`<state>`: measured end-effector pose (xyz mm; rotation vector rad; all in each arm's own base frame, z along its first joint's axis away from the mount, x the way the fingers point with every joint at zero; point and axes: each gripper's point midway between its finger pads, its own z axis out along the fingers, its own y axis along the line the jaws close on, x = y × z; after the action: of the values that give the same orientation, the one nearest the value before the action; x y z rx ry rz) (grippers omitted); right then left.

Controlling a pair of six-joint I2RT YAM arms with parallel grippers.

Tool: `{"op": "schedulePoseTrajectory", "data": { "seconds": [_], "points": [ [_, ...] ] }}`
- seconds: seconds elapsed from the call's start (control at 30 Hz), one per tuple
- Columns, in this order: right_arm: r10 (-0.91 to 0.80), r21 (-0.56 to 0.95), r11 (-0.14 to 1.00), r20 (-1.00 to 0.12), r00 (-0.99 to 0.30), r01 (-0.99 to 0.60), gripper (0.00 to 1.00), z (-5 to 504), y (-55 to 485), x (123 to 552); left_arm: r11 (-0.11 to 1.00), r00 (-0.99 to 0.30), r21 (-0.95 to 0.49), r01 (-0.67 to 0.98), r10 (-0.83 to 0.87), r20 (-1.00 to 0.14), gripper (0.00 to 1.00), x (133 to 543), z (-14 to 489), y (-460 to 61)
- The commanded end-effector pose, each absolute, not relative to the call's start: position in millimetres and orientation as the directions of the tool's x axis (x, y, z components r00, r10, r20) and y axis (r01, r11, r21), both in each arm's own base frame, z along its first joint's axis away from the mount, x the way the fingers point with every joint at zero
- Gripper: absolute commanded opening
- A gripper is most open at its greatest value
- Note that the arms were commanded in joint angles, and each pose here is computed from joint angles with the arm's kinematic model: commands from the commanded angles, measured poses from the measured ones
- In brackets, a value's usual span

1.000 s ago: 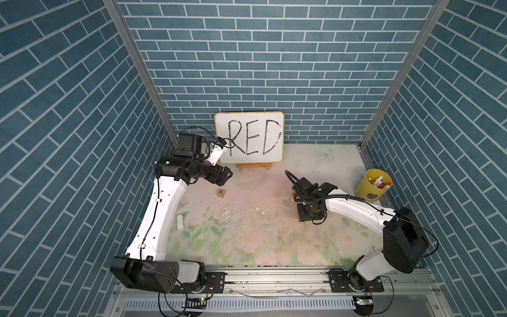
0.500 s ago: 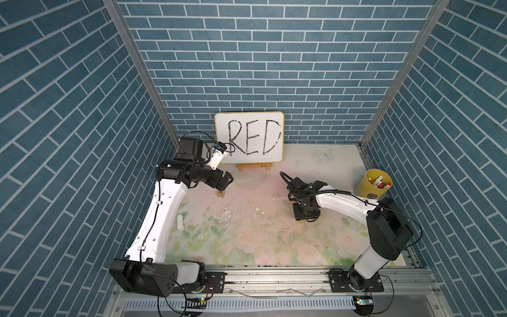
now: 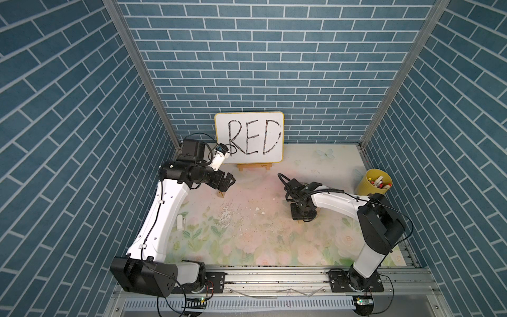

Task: Assemble the uppercase word "red" with letter blocks
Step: Pick up the letter block from the center of the board.

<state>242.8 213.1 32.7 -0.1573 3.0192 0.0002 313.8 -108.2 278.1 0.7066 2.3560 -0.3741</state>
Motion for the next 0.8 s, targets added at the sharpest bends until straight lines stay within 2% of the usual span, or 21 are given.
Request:
{"op": "schedulePoseTrajectory", "data": {
  "seconds": [0.0,0.5,0.77],
  "points": [
    [-0.066,-0.005,0.998,-0.105,-0.992,-0.066,0.44,25.5,213.9,239.6,0.81,-0.654,-0.102,0.578,0.385,-0.651,0.95,311.4,275.2,-112.4],
    [-0.066,-0.02,0.998,-0.089,-0.994,-0.064,0.35,16.0,209.8,235.0,0.813,-0.653,-0.096,0.574,0.384,-0.653,0.96,313.5,274.5,-114.5],
    [-0.078,-0.005,0.997,-0.095,-0.992,-0.078,0.25,18.8,214.0,237.3,0.816,-0.656,-0.09,0.57,0.387,-0.649,0.95,309.7,274.7,-112.7]
  ]
}}
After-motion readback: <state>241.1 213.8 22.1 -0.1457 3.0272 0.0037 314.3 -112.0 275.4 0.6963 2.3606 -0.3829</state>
